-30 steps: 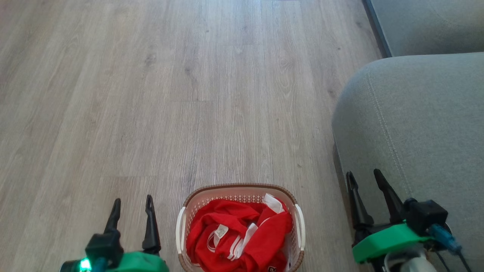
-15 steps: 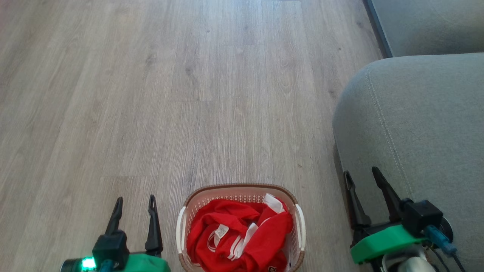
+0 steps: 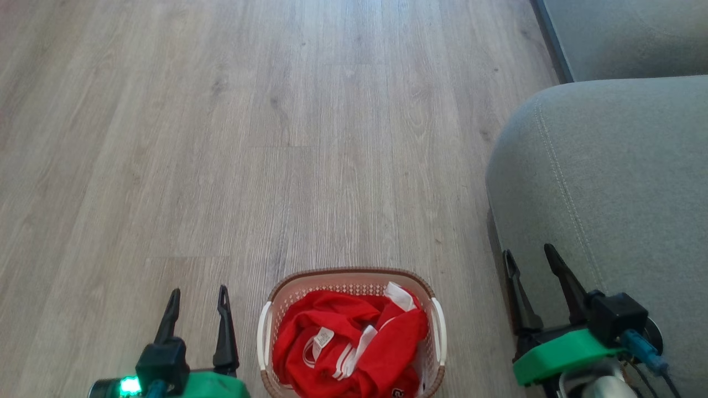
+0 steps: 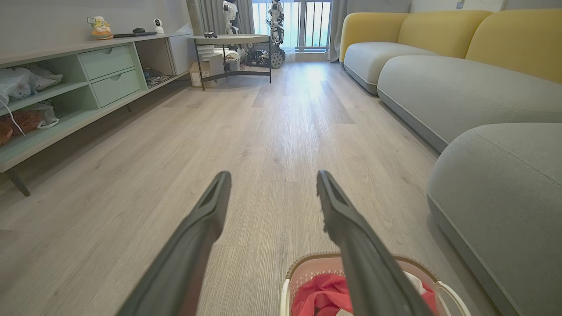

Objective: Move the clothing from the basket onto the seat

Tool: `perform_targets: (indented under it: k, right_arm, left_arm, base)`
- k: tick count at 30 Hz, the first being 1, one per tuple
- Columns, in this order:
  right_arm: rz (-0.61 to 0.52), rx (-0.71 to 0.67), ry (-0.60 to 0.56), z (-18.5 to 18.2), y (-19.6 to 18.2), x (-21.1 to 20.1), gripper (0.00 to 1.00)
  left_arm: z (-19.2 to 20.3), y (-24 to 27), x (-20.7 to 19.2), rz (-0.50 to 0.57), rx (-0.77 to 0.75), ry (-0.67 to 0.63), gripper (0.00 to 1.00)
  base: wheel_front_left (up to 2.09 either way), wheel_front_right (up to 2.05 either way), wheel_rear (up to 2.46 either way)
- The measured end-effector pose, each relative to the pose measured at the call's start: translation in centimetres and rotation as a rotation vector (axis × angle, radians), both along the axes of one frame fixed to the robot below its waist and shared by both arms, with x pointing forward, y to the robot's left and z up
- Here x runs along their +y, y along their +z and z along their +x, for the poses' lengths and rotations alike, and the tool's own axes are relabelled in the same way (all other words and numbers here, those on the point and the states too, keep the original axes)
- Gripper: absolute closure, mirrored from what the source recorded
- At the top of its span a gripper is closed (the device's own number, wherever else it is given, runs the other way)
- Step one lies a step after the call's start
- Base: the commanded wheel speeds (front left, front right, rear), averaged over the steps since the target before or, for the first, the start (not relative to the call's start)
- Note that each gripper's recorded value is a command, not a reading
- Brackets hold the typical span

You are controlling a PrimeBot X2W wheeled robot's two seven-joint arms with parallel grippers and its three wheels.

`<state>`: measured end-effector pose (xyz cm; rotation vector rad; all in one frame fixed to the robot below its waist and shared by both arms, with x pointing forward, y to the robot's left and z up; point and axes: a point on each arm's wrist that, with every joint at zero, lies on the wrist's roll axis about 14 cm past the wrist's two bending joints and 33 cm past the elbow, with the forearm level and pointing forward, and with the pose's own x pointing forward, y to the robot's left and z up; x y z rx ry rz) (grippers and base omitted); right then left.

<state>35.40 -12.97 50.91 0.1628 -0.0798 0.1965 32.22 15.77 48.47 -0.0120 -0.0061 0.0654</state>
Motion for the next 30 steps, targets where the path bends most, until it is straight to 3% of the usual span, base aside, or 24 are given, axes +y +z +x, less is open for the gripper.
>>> perform_targets:
  k: [15,23,30]
  right_arm:
    - [-0.007,0.048,-0.031,1.5,-1.6,-1.1,0.0]
    - [-0.031,0.036,-0.062,6.0,-2.0,-2.1,0.0]
    - [-0.062,0.067,-0.081,9.7,-4.4,-2.8,0.0]
  left_arm:
    - [1.0,-3.3,-2.8,-0.004,0.109,-0.097,0.0]
    - [5.5,-6.6,-6.1,0.044,0.197,-0.235,0.0]
    - [7.2,-13.7,-9.4,0.097,0.392,-0.397,0.0]
  base:
    - [0.0,0.0,0.0]
    - [0.0,0.0,0.0]
    - [0.0,0.0,0.0]
